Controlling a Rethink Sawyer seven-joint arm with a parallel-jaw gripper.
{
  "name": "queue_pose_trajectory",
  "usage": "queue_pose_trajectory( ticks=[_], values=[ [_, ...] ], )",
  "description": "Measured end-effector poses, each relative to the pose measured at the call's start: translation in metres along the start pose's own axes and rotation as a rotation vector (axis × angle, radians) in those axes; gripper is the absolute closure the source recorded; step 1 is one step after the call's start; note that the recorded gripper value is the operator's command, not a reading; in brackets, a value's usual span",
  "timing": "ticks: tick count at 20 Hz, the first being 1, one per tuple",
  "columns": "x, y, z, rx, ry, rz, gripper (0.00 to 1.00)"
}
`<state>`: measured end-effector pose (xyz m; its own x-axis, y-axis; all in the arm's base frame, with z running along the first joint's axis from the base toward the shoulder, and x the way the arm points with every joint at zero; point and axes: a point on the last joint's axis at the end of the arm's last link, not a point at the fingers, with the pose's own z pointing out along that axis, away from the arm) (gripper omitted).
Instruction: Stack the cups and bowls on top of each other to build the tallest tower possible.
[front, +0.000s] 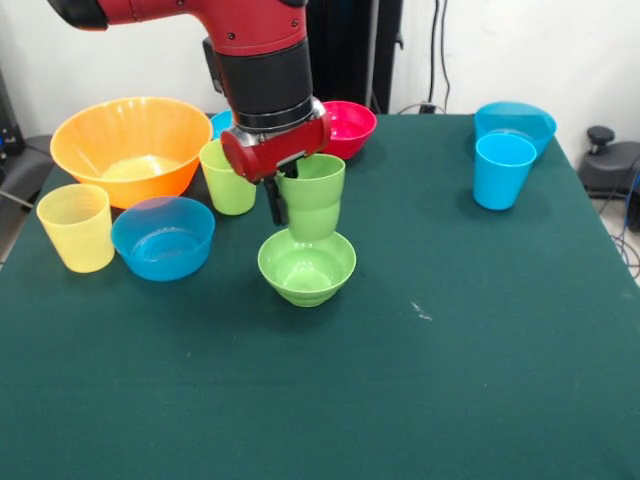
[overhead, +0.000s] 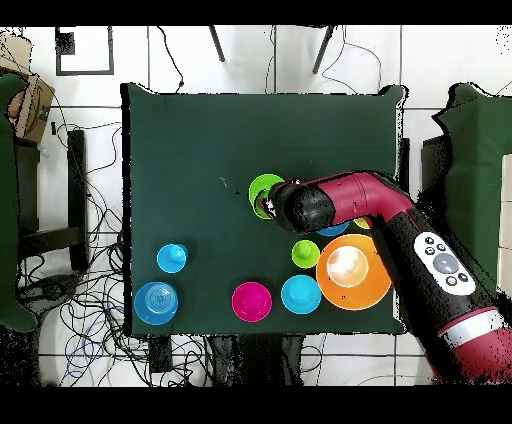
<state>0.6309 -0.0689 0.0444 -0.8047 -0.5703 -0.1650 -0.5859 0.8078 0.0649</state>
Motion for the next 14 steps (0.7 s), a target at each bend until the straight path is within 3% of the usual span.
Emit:
queue_pose_trajectory(
  ticks=[14],
  values=[
    [0.0024,-0.0001,0.0030,0.019,0.007,-0.031,1.00]
  ],
)
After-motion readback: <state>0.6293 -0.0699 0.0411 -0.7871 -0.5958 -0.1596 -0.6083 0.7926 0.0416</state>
